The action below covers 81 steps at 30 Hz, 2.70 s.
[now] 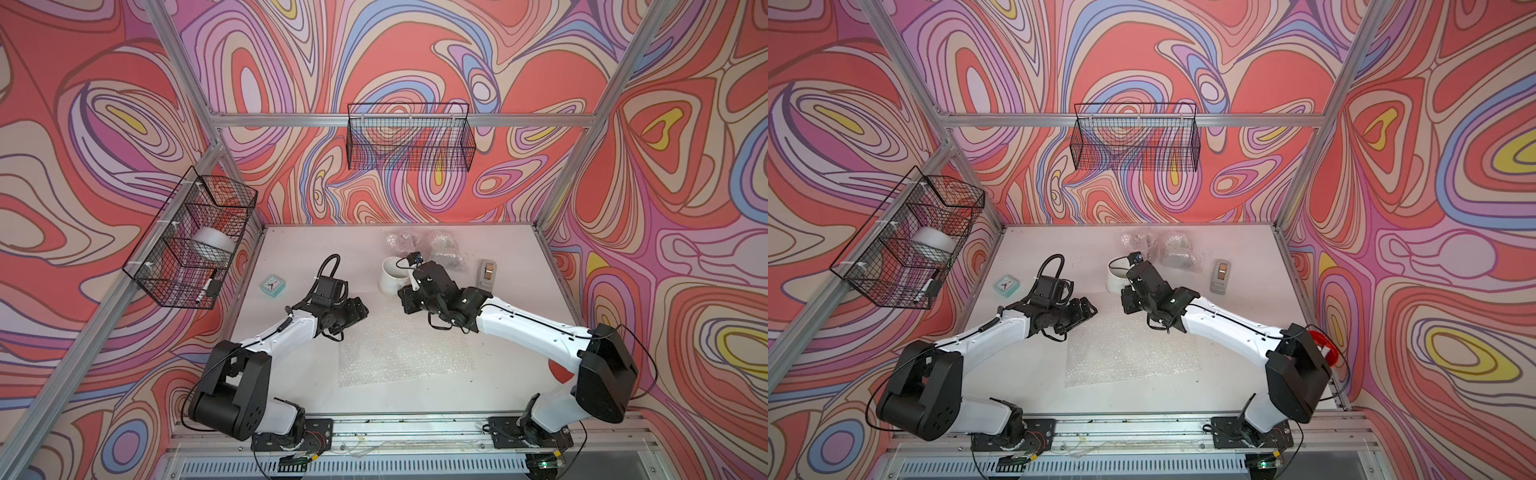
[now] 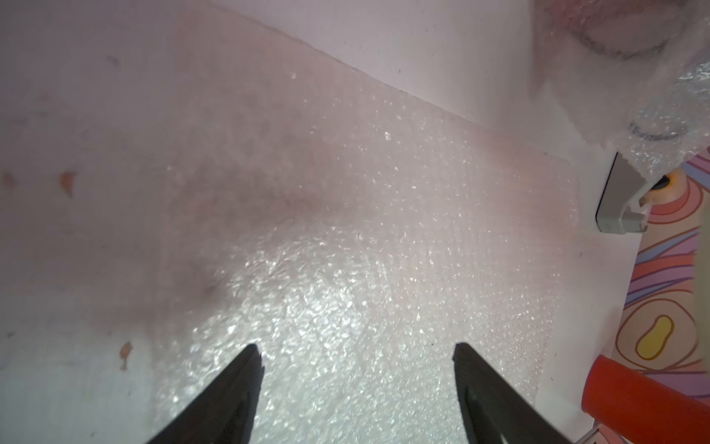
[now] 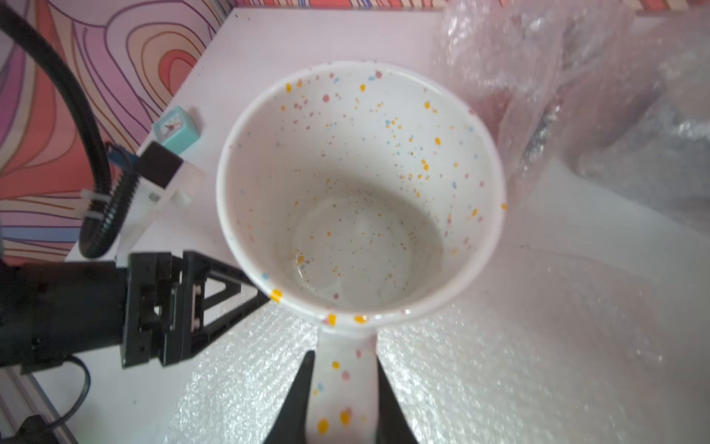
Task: Wrap mugs in bubble wrap
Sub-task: Place the mug on the bubble wrap.
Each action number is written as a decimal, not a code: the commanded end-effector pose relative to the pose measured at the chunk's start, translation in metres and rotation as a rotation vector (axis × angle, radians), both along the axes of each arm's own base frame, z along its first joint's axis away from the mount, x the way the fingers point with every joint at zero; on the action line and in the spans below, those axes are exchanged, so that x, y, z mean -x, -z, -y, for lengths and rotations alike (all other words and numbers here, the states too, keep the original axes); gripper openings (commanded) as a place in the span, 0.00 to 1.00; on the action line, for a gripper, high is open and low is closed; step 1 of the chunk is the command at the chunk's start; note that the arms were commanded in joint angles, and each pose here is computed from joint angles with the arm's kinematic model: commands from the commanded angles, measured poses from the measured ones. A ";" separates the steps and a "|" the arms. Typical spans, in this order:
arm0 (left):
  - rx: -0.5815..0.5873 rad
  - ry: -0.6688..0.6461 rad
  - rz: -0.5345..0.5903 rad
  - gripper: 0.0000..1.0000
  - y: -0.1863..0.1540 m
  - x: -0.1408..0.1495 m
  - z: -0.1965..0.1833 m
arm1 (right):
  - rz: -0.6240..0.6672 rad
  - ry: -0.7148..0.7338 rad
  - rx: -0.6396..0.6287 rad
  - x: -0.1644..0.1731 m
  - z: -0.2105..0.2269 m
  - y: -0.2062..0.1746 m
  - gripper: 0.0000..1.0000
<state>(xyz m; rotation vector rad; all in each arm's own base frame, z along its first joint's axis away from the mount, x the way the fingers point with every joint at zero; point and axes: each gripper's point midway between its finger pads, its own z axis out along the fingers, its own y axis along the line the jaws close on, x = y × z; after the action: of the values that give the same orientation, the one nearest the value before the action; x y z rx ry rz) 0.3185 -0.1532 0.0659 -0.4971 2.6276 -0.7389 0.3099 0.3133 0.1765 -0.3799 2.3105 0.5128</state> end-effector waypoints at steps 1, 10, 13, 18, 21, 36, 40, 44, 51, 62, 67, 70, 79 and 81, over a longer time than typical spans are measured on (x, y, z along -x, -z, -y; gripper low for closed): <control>0.046 0.012 0.064 0.79 -0.014 -0.020 0.014 | 0.071 0.120 -0.110 -0.002 0.006 -0.031 0.00; 0.014 0.021 -0.003 0.78 0.009 -0.007 0.013 | 0.078 0.160 -0.079 0.009 0.002 0.000 0.00; 0.005 0.015 -0.020 0.77 0.014 -0.004 0.011 | 0.072 0.169 -0.068 0.007 0.000 0.008 0.00; -0.020 0.007 -0.045 0.77 0.021 0.000 0.006 | 0.054 0.166 -0.040 0.010 -0.007 0.022 0.00; -0.030 0.009 -0.059 0.77 0.025 0.002 0.005 | 0.039 0.162 -0.017 0.014 -0.010 0.033 0.00; -0.046 0.004 -0.080 0.77 0.029 0.005 0.003 | -0.019 0.185 0.107 0.047 0.001 0.058 0.00; -0.048 0.004 -0.081 0.77 0.029 0.004 0.003 | -0.039 0.173 0.126 0.051 0.000 0.068 0.00; -0.053 0.002 -0.079 0.77 0.028 0.003 0.002 | -0.087 0.133 0.123 0.062 -0.004 0.079 0.00; -0.059 -0.003 -0.078 0.76 0.029 0.003 0.001 | -0.162 0.050 0.088 0.083 -0.013 0.083 0.18; -0.057 0.001 -0.082 0.77 0.030 -0.003 0.004 | -0.125 -0.023 0.004 0.087 -0.023 0.047 0.52; -0.093 -0.017 -0.115 0.76 0.039 -0.004 -0.001 | -0.064 0.137 0.004 0.074 0.023 0.026 0.56; -0.122 -0.042 -0.144 0.76 0.047 -0.004 -0.006 | -0.151 0.321 0.083 0.064 0.073 0.041 0.55; -0.142 -0.054 -0.155 0.75 0.050 -0.010 -0.008 | -0.585 0.549 0.087 0.090 0.160 0.098 0.59; -0.136 -0.048 -0.154 0.75 0.049 -0.010 -0.006 | -0.675 0.564 0.069 0.100 0.167 0.108 0.62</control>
<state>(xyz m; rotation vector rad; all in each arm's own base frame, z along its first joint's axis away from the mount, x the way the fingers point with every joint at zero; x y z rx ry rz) 0.3415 -0.1576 0.0346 -0.5447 2.7037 -0.6161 0.2407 0.1503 0.0782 0.4057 2.7695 0.2258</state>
